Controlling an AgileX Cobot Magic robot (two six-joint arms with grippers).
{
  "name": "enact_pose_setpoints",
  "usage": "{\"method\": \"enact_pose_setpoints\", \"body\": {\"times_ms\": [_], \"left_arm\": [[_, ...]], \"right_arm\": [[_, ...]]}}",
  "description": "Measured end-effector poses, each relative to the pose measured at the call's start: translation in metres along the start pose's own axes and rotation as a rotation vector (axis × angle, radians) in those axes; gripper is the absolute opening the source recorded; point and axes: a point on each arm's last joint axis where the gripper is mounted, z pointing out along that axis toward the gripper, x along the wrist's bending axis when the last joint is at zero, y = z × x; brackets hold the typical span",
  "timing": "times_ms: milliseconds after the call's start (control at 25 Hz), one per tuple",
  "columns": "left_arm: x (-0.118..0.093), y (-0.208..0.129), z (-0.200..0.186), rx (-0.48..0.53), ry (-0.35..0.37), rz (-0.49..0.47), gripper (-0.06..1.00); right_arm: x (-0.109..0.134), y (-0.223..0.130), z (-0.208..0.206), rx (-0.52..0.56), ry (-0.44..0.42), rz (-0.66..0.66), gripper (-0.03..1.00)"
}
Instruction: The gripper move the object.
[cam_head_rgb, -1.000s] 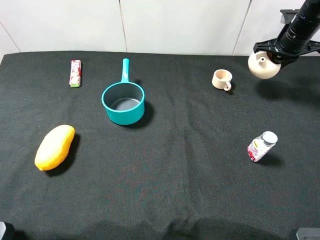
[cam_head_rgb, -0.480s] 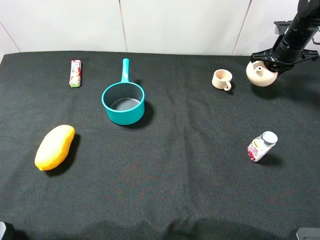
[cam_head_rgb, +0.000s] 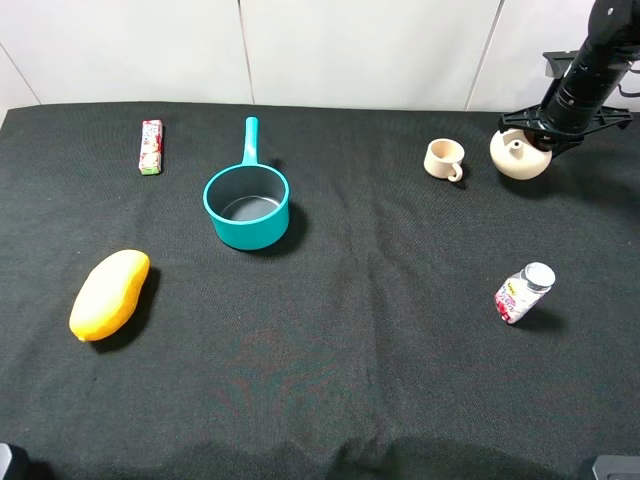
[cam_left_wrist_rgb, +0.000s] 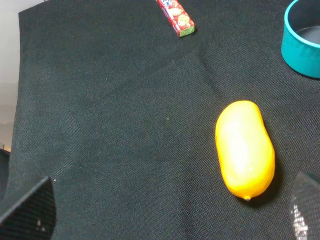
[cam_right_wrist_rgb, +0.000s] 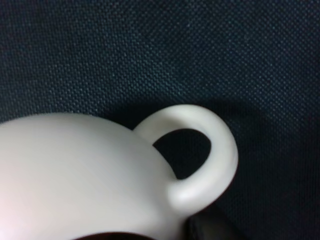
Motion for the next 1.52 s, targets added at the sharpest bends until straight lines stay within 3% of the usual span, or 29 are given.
{"method": "enact_pose_setpoints", "body": {"times_ms": [120,400,600,1000,1520], "left_arm": [[0.000,0.000,0.000,0.000,0.000,0.000,0.99],[0.000,0.000,0.000,0.000,0.000,0.000,0.99],[0.000,0.000,0.000,0.000,0.000,0.000,0.99],[0.000,0.000,0.000,0.000,0.000,0.000,0.99],[0.000,0.000,0.000,0.000,0.000,0.000,0.99]], "right_arm": [[0.000,0.000,0.000,0.000,0.000,0.000,0.09],[0.001,0.001,0.000,-0.008,0.006,-0.019,0.49],[0.002,0.001,0.000,-0.008,0.025,-0.032,0.67],[0.002,0.000,-0.001,-0.006,0.027,-0.030,0.69],[0.001,0.002,-0.033,-0.038,0.028,-0.027,0.69]]}}
